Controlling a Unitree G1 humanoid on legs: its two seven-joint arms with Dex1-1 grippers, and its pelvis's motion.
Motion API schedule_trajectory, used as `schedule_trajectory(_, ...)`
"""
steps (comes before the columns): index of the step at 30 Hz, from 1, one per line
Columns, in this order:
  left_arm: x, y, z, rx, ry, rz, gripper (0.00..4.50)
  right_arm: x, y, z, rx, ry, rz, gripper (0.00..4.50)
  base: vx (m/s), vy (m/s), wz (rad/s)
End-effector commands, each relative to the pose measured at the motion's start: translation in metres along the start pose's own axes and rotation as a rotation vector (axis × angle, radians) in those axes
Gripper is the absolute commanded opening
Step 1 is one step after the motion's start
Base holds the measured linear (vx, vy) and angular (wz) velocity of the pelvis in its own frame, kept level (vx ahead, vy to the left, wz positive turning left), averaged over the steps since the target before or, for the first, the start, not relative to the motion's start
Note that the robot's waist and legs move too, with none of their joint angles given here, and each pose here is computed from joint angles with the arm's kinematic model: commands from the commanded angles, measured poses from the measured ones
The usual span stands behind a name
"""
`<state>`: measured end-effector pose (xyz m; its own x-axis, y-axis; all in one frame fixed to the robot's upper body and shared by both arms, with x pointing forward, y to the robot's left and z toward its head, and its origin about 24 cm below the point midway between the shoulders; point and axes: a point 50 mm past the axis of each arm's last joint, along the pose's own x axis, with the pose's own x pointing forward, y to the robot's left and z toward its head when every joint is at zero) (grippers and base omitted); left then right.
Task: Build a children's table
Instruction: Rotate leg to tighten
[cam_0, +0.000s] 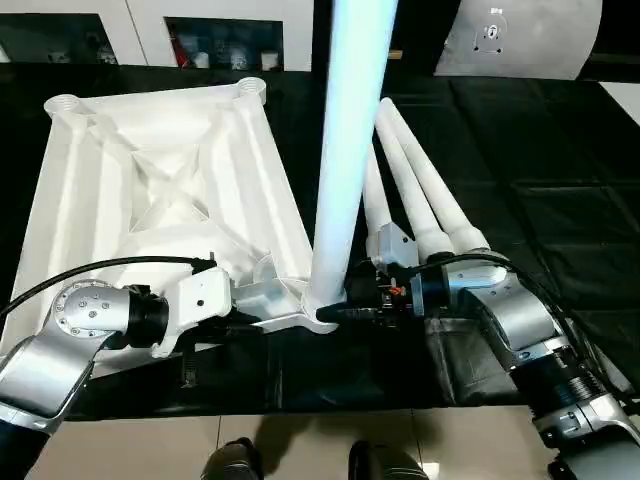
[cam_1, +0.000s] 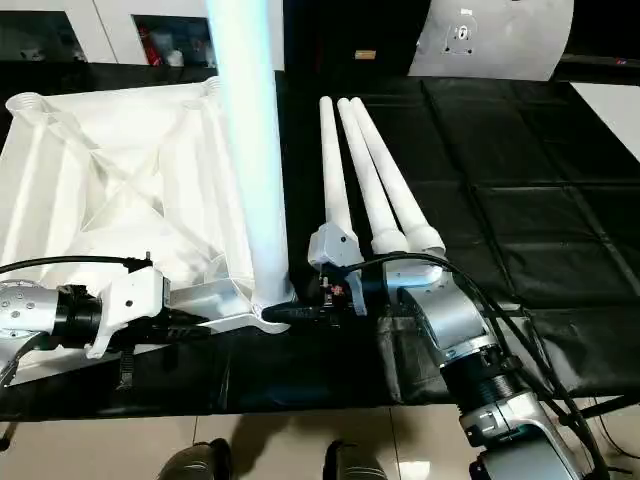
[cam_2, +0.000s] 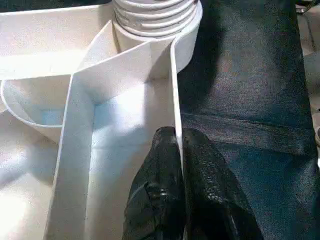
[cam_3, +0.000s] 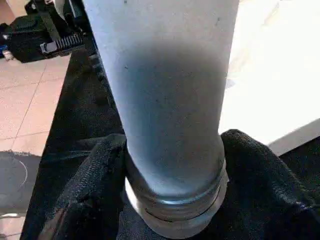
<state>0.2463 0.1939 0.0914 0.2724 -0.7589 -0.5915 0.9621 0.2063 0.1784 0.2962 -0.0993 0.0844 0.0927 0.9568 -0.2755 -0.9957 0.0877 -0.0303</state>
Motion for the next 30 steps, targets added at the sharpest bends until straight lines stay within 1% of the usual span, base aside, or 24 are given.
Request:
schedule_trajectory(1,0.006,-0.01,-0.003,0.007,0.01,-0.091,0.0,0.005,0.005,-0.003,0.021,-0.01,0.044,2.64,0.0,0.0,0.0)
schedule_trajectory(2,0.007,-0.01,-0.003,0.001,0.005,-0.078,0.0,0.007,0.007,-0.003,0.034,-0.018,0.044,2.64,0.0,0.0,0.0)
schedule_trajectory(3,0.009,-0.007,-0.001,-0.025,-0.01,-0.015,0.0,0.012,0.008,-0.006,0.064,-0.024,0.01,2.64,0.0,0.0,0.0)
schedule_trajectory(5,0.01,-0.006,0.0,-0.036,-0.015,0.01,0.0,0.015,0.008,-0.008,0.077,-0.025,-0.008,2.64,0.0,0.0,0.0)
schedule_trajectory(8,0.02,0.0,0.011,-0.122,-0.076,0.179,0.0,0.034,0.004,-0.012,0.145,-0.058,-0.198,2.63,0.0,0.0,0.0)
schedule_trajectory(9,0.023,0.001,0.014,-0.138,-0.083,0.226,0.0,0.04,0.004,-0.011,0.177,-0.083,-0.247,2.63,0.0,0.0,0.0)
schedule_trajectory(10,0.031,0.005,0.021,-0.18,-0.093,0.35,0.0,0.057,0.003,-0.006,0.251,-0.151,-0.346,2.63,0.0,0.0,0.0)
schedule_trajectory(11,0.036,0.006,0.026,-0.203,-0.102,0.396,0.0,0.066,0.003,-0.004,0.286,-0.179,-0.385,2.63,0.0,0.0,0.0)
schedule_trajectory(13,0.043,0.006,0.032,-0.235,-0.116,0.454,0.0,0.077,0.004,0.0,0.319,-0.209,-0.433,2.63,0.0,0.0,0.0)
schedule_trajectory(14,0.043,0.006,0.032,-0.235,-0.116,0.454,0.0,0.077,0.004,0.0,0.319,-0.209,-0.433,2.63,0.0,0.0,0.0)
schedule_trajectory(15,0.045,0.007,0.034,-0.247,-0.122,0.479,0.0,0.081,0.004,0.002,0.326,-0.217,-0.453,2.63,0.0,0.0,0.0)
schedule_trajectory(16,0.052,0.008,0.041,-0.27,-0.145,0.517,0.0,0.089,0.004,0.005,0.353,-0.232,-0.491,2.63,0.0,0.0,0.0)
schedule_trajectory(17,0.063,0.008,0.053,-0.296,-0.183,0.557,0.0,0.101,0.004,0.01,0.39,-0.241,-0.545,2.63,0.0,0.0,0.0)
schedule_trajectory(18,0.067,0.007,0.057,-0.299,-0.196,0.554,0.0,0.104,0.004,0.012,0.39,-0.245,-0.551,2.63,0.0,0.0,0.0)
schedule_trajectory(20,0.069,0.006,0.06,-0.297,-0.197,0.547,0.0,0.106,0.005,0.013,0.399,-0.258,-0.551,2.63,0.0,0.0,0.0)
schedule_trajectory(22,0.069,0.004,0.06,-0.273,-0.177,0.526,0.0,0.102,0.004,0.012,0.412,-0.267,-0.56,3.29,0.0,0.0,0.0)
schedule_trajectory(24,0.067,0.002,0.057,-0.262,-0.156,0.506,0.0,0.097,0.002,0.01,0.4,-0.26,-0.566,3.29,0.0,0.0,0.0)
schedule_trajectory(25,0.064,0.002,0.052,-0.252,-0.132,0.492,0.0,0.091,0.0,0.007,0.381,-0.25,-0.57,3.29,0.0,0.0,0.0)
schedule_trajectory(26,0.063,0.002,0.051,-0.25,-0.123,0.493,0.0,0.089,-0.001,0.006,0.373,-0.245,-0.574,3.58,0.0,0.0,0.0)
schedule_trajectory(27,0.063,0.002,0.051,-0.25,-0.123,0.493,0.0,0.089,-0.001,0.006,0.373,-0.245,-0.574,3.7,0.0,0.0,0.0)
schedule_trajectory(29,0.057,0.003,0.044,-0.243,-0.1,0.48,0.0,0.078,-0.004,0.004,0.323,-0.234,-0.579,3.76,0.0,0.0,0.0)
schedule_trajectory(30,0.057,0.003,0.044,-0.243,-0.1,0.48,0.0,0.078,-0.004,0.004,0.323,-0.234,-0.579,3.86,0.0,0.0,0.0)
